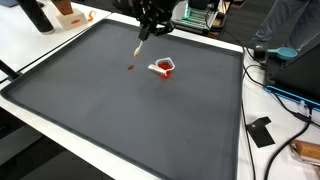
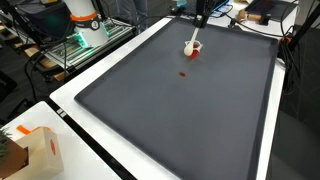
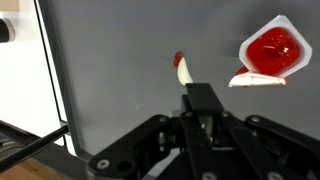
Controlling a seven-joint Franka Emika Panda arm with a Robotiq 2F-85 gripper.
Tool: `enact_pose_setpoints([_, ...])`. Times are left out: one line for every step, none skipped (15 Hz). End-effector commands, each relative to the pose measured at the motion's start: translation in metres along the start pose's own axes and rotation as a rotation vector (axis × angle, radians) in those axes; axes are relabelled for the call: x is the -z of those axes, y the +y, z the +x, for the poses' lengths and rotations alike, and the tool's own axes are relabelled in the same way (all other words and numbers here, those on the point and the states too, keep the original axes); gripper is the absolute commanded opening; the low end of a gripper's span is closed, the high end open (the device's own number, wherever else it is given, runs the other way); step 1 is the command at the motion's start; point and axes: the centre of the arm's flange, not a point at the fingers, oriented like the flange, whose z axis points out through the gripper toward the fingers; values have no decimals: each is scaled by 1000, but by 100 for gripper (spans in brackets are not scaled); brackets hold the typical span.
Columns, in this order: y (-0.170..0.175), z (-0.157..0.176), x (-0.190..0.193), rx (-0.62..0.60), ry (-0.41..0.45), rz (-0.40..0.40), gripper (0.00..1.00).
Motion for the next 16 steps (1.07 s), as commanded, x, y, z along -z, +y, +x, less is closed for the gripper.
enact_pose_setpoints([29,-6,11,22,-9,129,3])
enact_pose_setpoints([35,-6,14,27,-11,163,3])
enact_pose_setpoints([41,-5,17,28,-10,191,3])
enact_pose_setpoints([48,-5,20,29,-12,223,3])
enact_pose_setpoints([55,-4,22,35,-14,263,3])
enact_pose_setpoints([62,-3,24,36,-10,289,3])
enact_pose_setpoints([68,-3,25,39,-11,326,3])
enact_pose_setpoints([75,-2,26,41,-10,359,3])
enact_pose_setpoints([81,-2,28,47,-8,387,3])
enact_pose_setpoints([87,-1,29,50,-6,413,3])
enact_pose_setpoints([94,-1,31,55,-3,439,3])
enact_pose_setpoints([99,-1,32,60,0,467,3])
enact_pose_setpoints([105,0,33,65,4,494,3])
enact_pose_setpoints([111,0,34,74,9,517,3])
enact_pose_setpoints([116,0,34,78,12,539,3])
enact_pose_setpoints([121,0,34,87,16,566,3])
